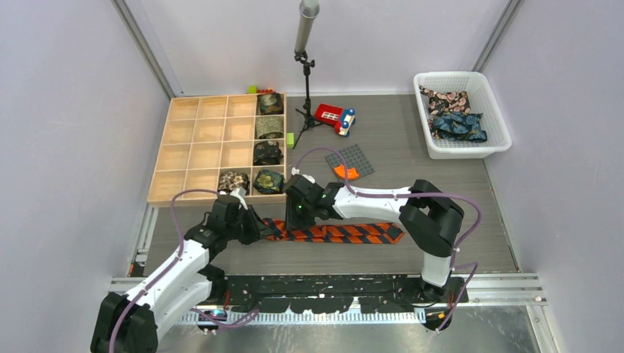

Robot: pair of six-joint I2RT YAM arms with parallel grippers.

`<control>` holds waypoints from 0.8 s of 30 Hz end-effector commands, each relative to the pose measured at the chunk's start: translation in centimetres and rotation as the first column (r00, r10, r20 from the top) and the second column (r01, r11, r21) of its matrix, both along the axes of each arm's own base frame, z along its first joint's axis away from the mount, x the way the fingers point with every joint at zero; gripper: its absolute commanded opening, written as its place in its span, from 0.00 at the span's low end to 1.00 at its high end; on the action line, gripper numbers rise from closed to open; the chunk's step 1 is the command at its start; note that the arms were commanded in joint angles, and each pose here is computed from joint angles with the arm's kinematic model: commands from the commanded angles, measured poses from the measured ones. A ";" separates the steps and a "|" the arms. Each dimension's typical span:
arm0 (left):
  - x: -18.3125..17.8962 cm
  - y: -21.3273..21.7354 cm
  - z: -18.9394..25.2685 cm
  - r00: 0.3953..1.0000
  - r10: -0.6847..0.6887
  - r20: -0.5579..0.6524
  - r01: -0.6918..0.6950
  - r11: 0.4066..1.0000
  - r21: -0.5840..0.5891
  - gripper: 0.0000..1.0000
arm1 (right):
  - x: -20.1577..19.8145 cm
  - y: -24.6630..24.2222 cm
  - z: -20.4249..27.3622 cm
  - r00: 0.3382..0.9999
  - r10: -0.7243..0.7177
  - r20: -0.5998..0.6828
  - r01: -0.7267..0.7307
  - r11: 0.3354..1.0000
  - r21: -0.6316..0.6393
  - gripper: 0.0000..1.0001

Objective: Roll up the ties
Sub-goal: Roll the tie at the center of the board.

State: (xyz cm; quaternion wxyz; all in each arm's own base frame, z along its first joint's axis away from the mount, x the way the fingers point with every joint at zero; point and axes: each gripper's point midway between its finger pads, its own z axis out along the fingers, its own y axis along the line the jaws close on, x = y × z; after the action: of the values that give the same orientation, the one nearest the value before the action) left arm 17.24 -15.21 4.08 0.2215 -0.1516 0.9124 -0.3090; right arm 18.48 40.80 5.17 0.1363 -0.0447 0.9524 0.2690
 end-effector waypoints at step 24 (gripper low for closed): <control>1.3 3.2 3.2 0.996 -0.062 0.061 0.025 0.877 0.479 0.00 | 0.4 -1.5 -2.0 0.999 -0.040 -0.012 0.040 0.999 -0.014 0.24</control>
State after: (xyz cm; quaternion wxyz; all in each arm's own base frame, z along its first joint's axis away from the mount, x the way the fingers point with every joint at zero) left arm 17.59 -13.32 6.43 0.2529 -0.0659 0.9548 -0.1414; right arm 18.37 39.49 2.52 0.1307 -0.0264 0.9589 0.2503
